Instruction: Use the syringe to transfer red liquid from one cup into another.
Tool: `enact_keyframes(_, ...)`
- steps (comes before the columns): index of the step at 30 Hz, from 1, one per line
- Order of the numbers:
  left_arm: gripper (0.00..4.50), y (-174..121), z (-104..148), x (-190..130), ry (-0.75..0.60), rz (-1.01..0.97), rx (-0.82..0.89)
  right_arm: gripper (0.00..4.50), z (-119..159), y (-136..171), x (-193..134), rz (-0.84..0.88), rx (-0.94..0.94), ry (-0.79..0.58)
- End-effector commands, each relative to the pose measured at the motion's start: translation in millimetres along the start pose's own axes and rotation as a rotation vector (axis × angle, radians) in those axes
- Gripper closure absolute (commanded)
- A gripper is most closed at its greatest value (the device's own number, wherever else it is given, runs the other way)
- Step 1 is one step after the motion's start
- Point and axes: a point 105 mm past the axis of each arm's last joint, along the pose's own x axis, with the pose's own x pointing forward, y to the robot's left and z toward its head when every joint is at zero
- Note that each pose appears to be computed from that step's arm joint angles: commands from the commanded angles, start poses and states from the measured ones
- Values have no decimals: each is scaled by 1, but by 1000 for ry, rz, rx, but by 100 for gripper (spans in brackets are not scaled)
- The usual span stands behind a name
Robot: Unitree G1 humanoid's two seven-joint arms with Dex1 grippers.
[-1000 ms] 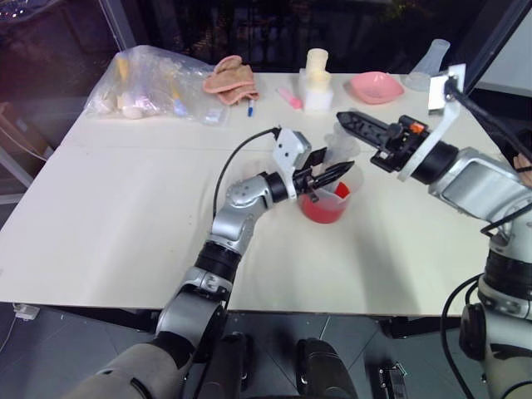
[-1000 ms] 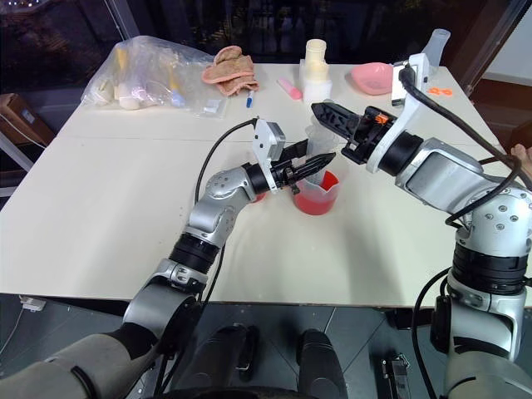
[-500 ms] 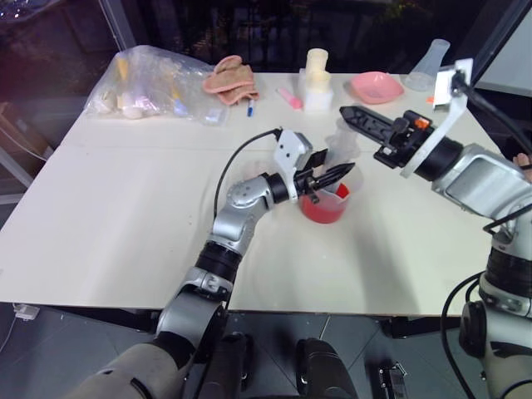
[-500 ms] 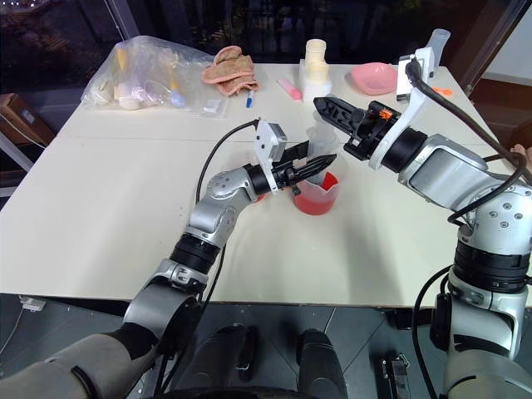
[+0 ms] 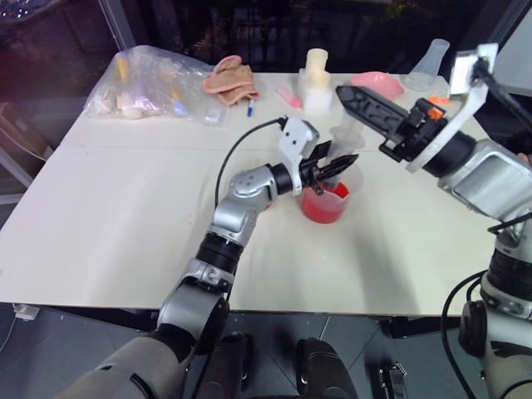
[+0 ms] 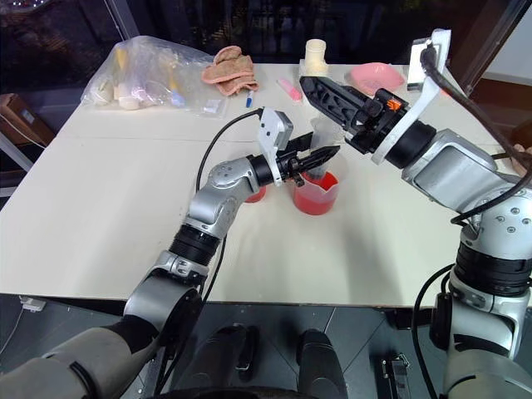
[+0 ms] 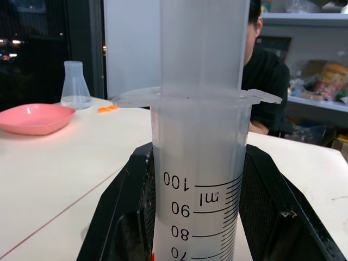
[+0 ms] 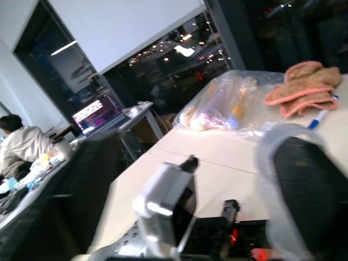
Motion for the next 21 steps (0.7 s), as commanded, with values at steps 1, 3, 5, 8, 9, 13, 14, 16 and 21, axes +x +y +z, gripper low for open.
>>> enact_keyframes(1,297,-1,41,7,-117,-7,35,6,7,14,-7,49,-29,-13)
enact_keyframes(3,297,2,46,8,-131,4,23,6,8,15,-12,50,-30,-10)
enact_keyframes(5,297,5,50,9,-142,17,12,6,10,16,-16,51,-31,-8)
enact_keyframes(8,297,10,57,10,-157,33,8,6,13,18,-25,53,-34,-5)
enact_keyframes(9,297,11,62,10,-171,41,2,6,14,19,-29,52,-38,-5)
enact_keyframes(13,297,16,85,8,-229,59,-17,6,16,15,-37,22,-42,-11)
enact_keyframes(14,297,17,91,8,-240,62,-22,6,17,14,-38,15,-41,-13)
enact_keyframes(16,297,24,114,2,-280,82,-20,6,14,12,-38,11,-35,-16)
enact_keyframes(21,297,40,149,-21,-321,157,43,6,10,10,-33,20,-19,-19)
